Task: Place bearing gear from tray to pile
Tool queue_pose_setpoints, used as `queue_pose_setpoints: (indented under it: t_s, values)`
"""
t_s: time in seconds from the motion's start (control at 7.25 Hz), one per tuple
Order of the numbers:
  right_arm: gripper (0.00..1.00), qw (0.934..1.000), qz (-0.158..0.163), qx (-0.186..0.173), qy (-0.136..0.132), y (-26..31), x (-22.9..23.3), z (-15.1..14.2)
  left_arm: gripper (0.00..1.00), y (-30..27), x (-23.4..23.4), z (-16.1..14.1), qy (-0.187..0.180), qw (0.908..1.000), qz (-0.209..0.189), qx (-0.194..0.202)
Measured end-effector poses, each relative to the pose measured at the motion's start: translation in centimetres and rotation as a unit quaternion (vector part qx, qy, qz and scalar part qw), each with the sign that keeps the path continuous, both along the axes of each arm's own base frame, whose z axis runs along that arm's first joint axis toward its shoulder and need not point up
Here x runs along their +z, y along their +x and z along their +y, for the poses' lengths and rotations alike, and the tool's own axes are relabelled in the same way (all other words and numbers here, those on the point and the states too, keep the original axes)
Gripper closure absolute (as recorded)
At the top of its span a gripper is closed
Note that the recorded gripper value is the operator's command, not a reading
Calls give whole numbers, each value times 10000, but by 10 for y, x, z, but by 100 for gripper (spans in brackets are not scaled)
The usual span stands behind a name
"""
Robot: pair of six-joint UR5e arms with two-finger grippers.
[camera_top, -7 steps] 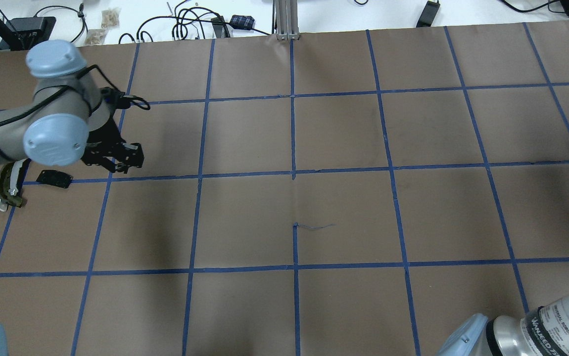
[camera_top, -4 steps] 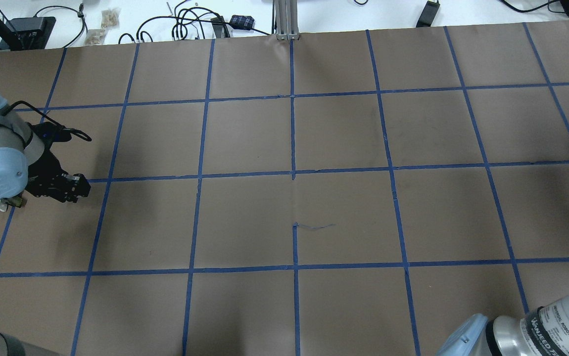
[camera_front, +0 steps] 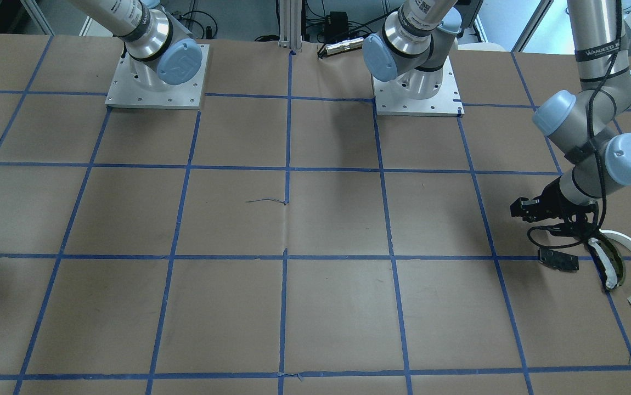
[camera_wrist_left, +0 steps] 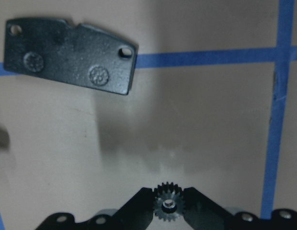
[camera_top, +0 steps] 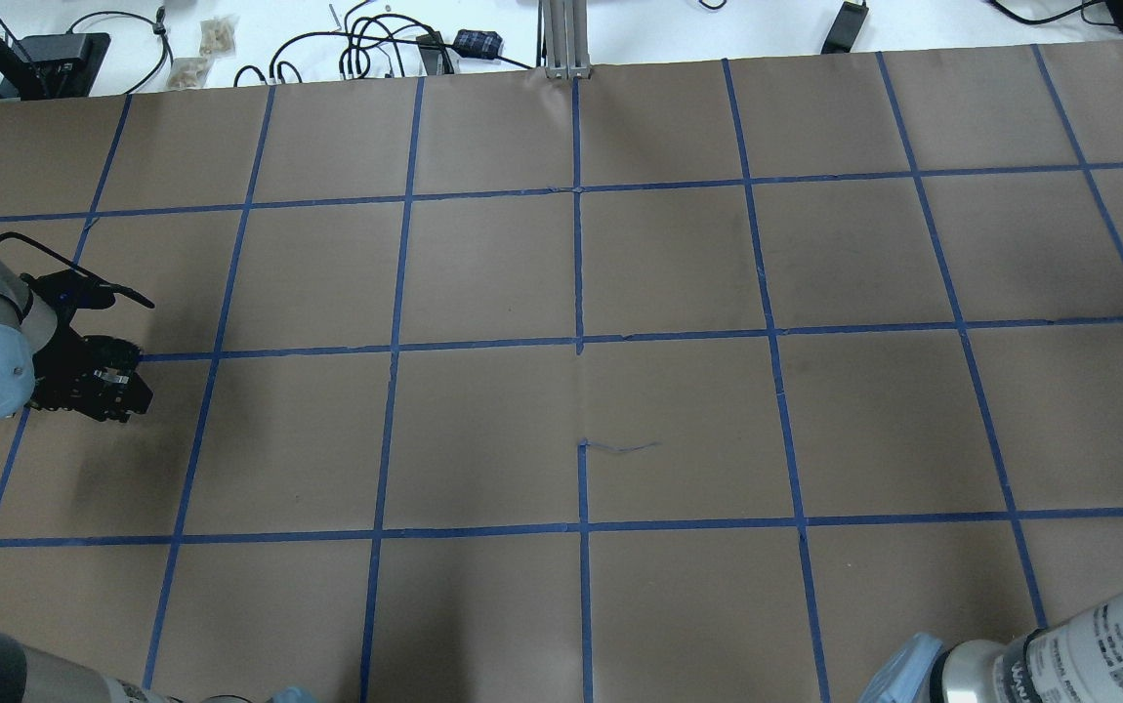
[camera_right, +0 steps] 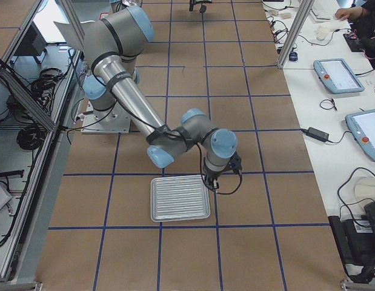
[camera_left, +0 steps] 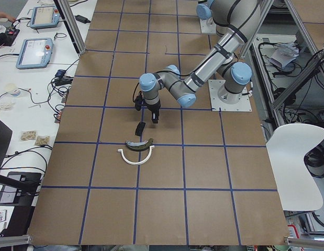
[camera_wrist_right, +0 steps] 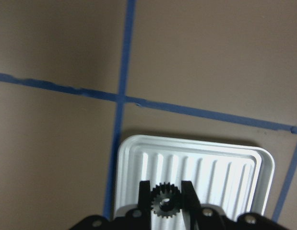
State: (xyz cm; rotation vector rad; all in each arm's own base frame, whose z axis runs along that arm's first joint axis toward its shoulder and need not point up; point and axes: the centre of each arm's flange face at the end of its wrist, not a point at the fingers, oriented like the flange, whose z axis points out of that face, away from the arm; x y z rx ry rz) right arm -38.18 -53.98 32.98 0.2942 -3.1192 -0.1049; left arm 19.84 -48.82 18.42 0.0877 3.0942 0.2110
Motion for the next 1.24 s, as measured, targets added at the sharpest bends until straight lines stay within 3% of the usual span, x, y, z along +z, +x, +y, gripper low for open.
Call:
queue_pose_setpoints:
  t_s: [0.28, 0.55, 0.83, 1.24]
  values:
    - [83, 9999, 64, -142, -20, 145, 64, -38, 7, 11, -3, -4, -242, 9995, 169, 95]
    - [83, 9996, 33, -263, -36, 306, 73, -70, 3, 9, 17, -15, -455, 9988, 121, 120]
    - [83, 9980, -122, -615, 61, 452, 45, -78, 1, -9, 45, -25, -578, 9981, 62, 184]
    - [83, 9908, -286, -1315, -116, 646, -26, -62, 0, -74, 102, -42, -668, 9958, 319, 544]
